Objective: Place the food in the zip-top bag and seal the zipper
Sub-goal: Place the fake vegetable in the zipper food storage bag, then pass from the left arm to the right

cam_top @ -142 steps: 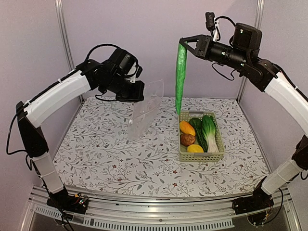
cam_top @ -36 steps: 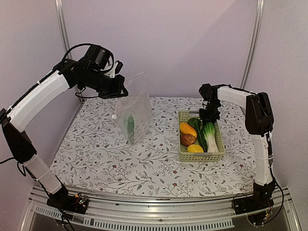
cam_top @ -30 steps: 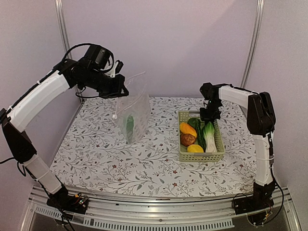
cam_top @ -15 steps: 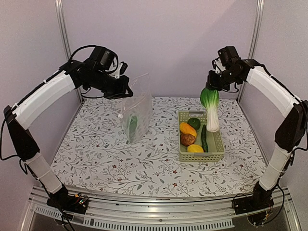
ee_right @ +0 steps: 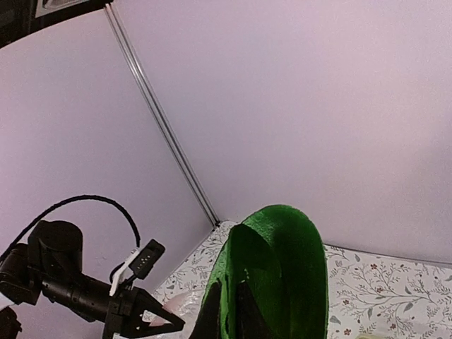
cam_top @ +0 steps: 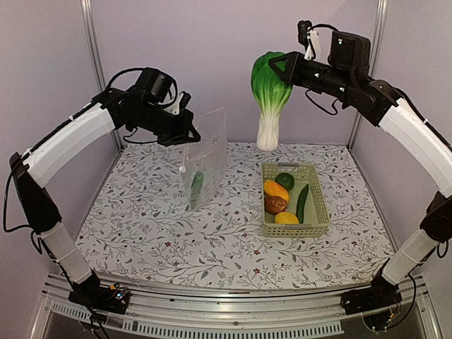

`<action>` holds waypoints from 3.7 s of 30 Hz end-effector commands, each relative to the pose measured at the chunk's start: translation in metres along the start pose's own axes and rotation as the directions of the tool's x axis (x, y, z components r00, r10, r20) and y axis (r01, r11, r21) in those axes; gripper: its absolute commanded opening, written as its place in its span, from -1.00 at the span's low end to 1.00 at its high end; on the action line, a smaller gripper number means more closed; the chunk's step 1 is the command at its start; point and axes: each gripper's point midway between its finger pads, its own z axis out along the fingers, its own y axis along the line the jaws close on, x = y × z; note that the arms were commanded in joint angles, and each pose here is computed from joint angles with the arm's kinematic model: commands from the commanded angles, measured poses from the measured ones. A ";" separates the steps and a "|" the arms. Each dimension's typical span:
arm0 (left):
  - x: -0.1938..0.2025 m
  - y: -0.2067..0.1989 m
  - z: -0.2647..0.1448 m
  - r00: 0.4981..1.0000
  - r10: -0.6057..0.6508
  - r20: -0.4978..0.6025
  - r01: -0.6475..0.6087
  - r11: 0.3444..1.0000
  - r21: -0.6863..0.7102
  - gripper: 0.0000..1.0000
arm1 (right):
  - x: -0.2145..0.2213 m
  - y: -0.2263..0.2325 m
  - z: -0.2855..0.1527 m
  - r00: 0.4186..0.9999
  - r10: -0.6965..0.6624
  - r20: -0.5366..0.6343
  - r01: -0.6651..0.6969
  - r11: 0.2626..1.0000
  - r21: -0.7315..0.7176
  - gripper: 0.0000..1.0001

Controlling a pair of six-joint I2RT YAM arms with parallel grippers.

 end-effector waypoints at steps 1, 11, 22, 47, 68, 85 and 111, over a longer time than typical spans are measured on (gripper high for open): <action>-0.009 -0.004 0.002 1.000 -0.024 0.011 0.024 0.999 0.031 -1.00 | -0.053 0.061 -0.018 0.961 -0.059 0.269 0.098 0.986 -0.133 -1.00; -0.007 -0.009 -0.003 1.000 -0.021 0.002 0.021 0.998 0.055 -1.00 | -0.063 0.129 -0.016 0.872 -0.105 0.479 0.243 0.941 -0.237 -1.00; -0.011 -0.015 -0.015 1.000 0.004 0.011 -0.005 0.998 0.064 -1.00 | -0.027 0.142 0.021 0.848 -0.197 0.492 0.353 0.902 -0.247 -1.00; -0.014 0.000 -0.015 1.000 -0.001 0.030 0.000 1.000 0.029 -1.00 | 0.026 0.132 -0.010 0.897 -0.268 0.353 0.371 0.890 -0.267 0.43; -0.011 0.005 0.008 1.000 0.015 -0.001 -0.015 1.000 0.024 -1.00 | 0.168 0.067 0.022 0.923 -0.114 -0.369 0.091 0.993 -0.079 0.12; -0.011 0.001 0.011 1.000 0.029 -0.011 -0.028 0.999 0.038 -1.00 | 0.204 0.019 0.032 0.844 0.043 -0.535 0.079 0.976 0.203 -0.08; 0.047 -0.012 -0.003 0.969 0.152 -0.195 -0.175 0.979 -0.108 -0.36 | 0.208 0.002 0.057 0.799 0.240 -0.551 -0.147 0.967 0.208 -1.00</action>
